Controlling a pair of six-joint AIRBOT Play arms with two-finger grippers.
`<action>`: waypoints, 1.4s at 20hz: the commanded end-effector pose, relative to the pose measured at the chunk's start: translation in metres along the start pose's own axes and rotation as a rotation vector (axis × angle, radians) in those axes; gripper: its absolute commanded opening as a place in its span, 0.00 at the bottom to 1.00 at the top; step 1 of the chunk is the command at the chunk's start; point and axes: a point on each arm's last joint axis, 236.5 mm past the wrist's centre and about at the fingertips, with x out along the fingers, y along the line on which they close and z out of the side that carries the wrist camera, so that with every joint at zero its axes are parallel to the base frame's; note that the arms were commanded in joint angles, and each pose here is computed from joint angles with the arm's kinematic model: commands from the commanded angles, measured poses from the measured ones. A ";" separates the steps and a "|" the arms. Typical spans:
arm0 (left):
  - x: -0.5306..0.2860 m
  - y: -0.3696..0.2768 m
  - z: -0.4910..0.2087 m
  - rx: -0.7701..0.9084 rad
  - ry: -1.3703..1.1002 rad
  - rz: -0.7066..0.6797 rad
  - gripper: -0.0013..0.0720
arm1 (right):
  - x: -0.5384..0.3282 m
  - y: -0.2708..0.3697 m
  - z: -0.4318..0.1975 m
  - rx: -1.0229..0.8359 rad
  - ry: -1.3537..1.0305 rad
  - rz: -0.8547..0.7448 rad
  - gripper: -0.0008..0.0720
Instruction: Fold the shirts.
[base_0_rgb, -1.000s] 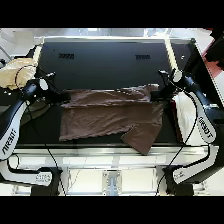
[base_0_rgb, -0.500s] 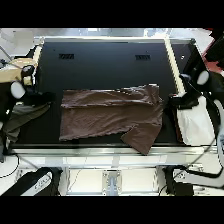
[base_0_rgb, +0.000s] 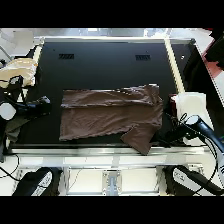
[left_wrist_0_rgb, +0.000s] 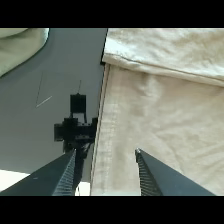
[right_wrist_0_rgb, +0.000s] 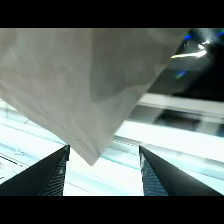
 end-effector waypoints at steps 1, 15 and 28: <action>-0.001 -0.001 -0.001 -0.005 -0.003 -0.005 0.63 | 0.013 0.007 0.005 0.035 -0.058 0.061 0.71; 0.048 0.028 -0.117 -0.534 0.218 0.139 0.51 | 0.003 0.044 0.037 -0.019 -0.199 0.216 0.04; 0.098 -0.009 -0.168 -0.955 0.230 -0.036 0.51 | 0.004 0.050 0.026 -0.083 -0.155 0.237 0.04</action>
